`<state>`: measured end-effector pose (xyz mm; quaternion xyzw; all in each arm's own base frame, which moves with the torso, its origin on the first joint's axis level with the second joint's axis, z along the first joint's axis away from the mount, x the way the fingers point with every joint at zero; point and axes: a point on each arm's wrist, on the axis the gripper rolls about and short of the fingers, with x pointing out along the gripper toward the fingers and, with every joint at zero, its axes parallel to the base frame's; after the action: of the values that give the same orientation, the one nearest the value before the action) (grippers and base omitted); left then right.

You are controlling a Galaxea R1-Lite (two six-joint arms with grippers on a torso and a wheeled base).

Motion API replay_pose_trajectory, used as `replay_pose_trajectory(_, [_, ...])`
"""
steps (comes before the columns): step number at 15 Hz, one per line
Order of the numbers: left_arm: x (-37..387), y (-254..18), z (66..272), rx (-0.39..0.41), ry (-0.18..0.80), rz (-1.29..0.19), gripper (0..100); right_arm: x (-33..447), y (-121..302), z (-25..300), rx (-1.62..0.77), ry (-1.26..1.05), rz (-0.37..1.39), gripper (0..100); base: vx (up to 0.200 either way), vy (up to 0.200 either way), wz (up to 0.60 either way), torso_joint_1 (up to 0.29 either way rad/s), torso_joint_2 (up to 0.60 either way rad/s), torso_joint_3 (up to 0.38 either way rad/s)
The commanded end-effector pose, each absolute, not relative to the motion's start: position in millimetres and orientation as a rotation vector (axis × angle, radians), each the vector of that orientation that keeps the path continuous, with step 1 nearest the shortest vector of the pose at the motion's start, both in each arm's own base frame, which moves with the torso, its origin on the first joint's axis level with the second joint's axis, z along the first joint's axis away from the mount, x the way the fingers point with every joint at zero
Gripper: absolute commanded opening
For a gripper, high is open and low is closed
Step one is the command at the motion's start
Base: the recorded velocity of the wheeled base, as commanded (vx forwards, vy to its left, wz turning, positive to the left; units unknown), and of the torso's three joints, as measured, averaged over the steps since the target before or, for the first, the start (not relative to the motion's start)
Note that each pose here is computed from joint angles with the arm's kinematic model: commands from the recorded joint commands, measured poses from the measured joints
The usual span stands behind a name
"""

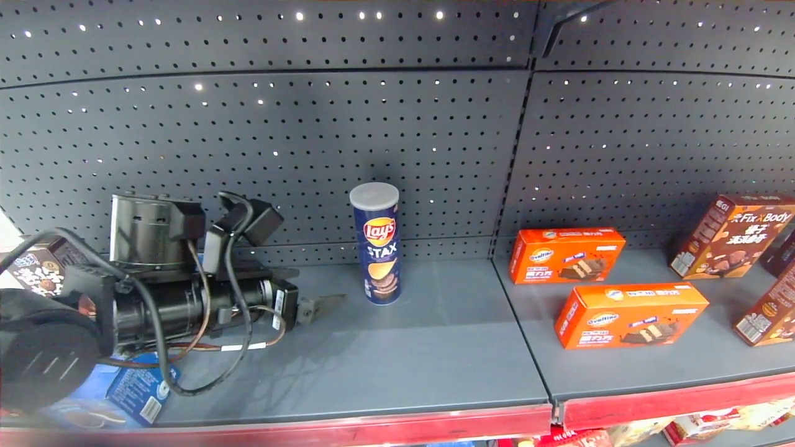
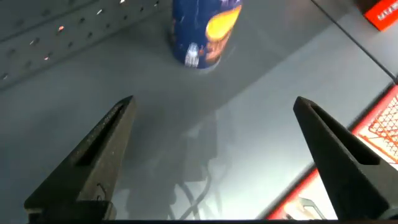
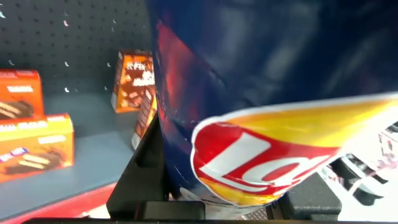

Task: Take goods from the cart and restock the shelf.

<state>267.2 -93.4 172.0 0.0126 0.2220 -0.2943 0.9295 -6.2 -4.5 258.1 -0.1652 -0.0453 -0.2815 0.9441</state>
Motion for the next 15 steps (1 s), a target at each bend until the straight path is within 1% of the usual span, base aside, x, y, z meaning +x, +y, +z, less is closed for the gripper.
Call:
replay_pose_trajectory(1, [294.8, -124.2, 159.2, 0.043, 0.478, -0.658, 100, -3.0, -5.3, 258.0, -0.314, -0.085, -0.563, 0, 0.000, 0.000, 0.00, 0.000, 0.00, 0.000])
replay_pose_trajectory(2, [299.3, -132.9, 158.4, 0.048, 0.475, -0.673, 100, -2.7, -5.3, 256.2, -0.310, -0.081, -0.558, 0, 0.000, 0.000, 0.00, 0.000, 0.00, 0.000])
replay_pose_trajectory(3, [303.9, -146.1, 154.4, 0.059, 0.479, -0.681, 100, -1.0, -4.9, 253.1, -0.313, -0.075, -0.510, 0, 0.000, 0.000, 0.00, 0.000, 0.00, 0.000])
replay_pose_trajectory(4, [306.5, -156.0, 152.6, 0.049, 0.476, -0.675, 100, 0.2, -4.2, 253.2, -0.317, -0.078, -0.464, 0, 0.000, 0.000, 0.00, 0.000, 0.00, 0.000])
replay_pose_trajectory(6, [312.1, -172.7, 156.3, 0.013, 0.463, -0.677, 100, 3.4, -4.8, 252.1, -0.317, -0.066, -0.454, 0, 0.000, 0.000, 0.00, 0.000, 0.00, 0.000])
replay_pose_trajectory(7, [316.3, -175.3, 157.0, 0.006, 0.457, -0.667, 100, 3.9, -4.9, 250.1, -0.317, -0.063, -0.452, 0, 0.000, 0.000, 0.00, 0.000, 0.00, 0.000])
replay_pose_trajectory(10, [333.3, -170.1, 152.3, 0.004, 0.454, -0.608, 100, 2.5, -4.7, 249.5, -0.317, -0.065, -0.460, 0, 0.000, 0.000, 0.00, 0.000, 0.00, 0.000])
replay_pose_trajectory(15, [355.3, -178.0, 156.4, 0.004, 0.406, -0.567, 100, -2.5, -3.5, 247.6, -0.320, -0.073, -0.474, 0, 0.000, 0.000, 0.00, 0.000, 0.00, 0.000])
